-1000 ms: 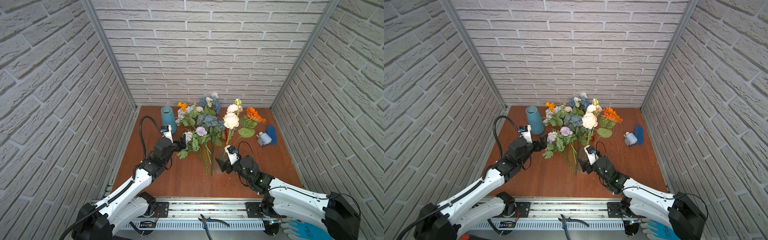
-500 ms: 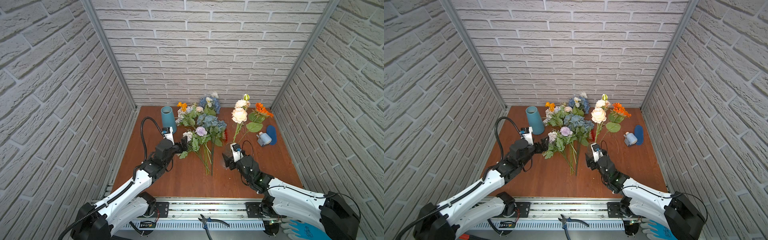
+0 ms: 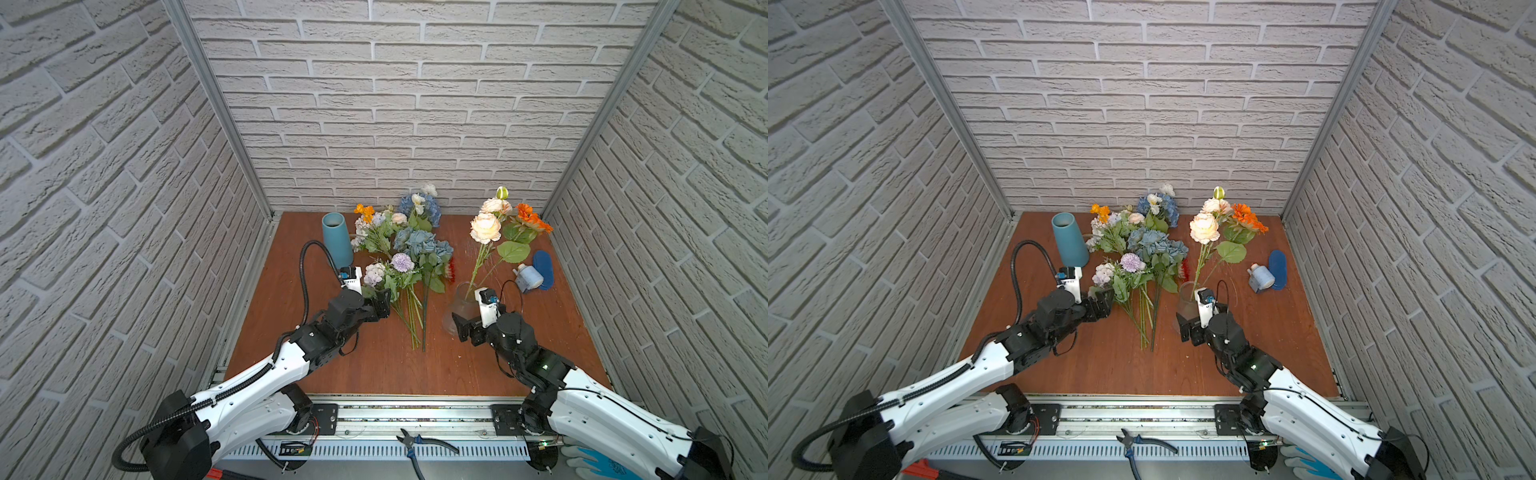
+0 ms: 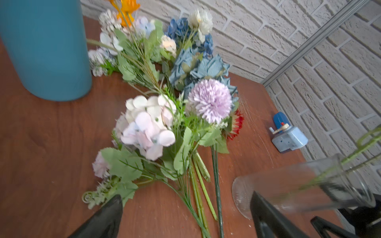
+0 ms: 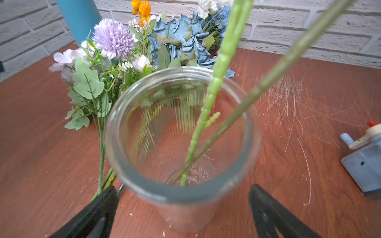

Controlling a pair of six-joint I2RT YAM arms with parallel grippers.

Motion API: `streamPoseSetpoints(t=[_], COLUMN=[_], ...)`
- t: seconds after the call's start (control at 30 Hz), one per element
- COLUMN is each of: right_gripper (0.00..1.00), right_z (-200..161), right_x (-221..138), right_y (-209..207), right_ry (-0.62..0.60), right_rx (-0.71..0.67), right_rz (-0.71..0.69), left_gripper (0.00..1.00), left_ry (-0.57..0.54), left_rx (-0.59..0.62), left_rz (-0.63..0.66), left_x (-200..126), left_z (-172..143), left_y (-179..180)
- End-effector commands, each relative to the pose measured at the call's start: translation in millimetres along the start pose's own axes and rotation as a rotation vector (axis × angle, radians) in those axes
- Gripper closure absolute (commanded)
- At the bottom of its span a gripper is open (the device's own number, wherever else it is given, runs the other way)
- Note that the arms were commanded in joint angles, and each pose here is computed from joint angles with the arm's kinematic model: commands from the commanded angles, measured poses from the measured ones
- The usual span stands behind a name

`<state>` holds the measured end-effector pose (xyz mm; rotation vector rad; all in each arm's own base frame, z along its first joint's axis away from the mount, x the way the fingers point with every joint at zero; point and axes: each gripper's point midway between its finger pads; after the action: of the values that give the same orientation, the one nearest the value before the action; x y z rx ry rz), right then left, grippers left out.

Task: Arrange flowers in a vase
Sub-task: Move the vase to the center of the table, then pick up the flower from the center of the table.

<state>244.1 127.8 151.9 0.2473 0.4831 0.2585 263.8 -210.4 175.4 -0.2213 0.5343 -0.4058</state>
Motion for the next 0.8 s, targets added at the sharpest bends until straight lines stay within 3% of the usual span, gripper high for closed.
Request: streamPoseSetpoints(t=[0.0,0.33,0.6,0.77], right_gripper=[0.0,0.01,0.01,0.01], right_z=[-13,-4,16,16], right_x=[-22,-36,-26,-18], right_y=[-12,-37,-41,-53], right_ry=[0.069,0.104,0.083,0.09], right_rx=[0.057,0.111,0.201,0.265], right_rz=[-0.025,-0.187,-0.193,-0.205], left_gripper=[0.05,0.08,0.16,0.21], left_ry=[0.017,0.078,0.044,0.092], left_rx=[-0.107,-0.239,-0.27,-0.275], left_rz=[0.036,0.083,0.109,0.093], left_x=[4,25,50,74], left_z=[-18,-50,-50,-59], left_y=[-6,-27,-33,-43])
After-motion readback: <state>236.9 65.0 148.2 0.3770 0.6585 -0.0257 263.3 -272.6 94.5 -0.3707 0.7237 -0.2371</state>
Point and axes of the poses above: each gripper's point midway between its finger pads, its own x axis out along the fingers, its own y axis along the line the jaws close on, z = x × y, and after that the axes turned 13 degrees about x, right-handed
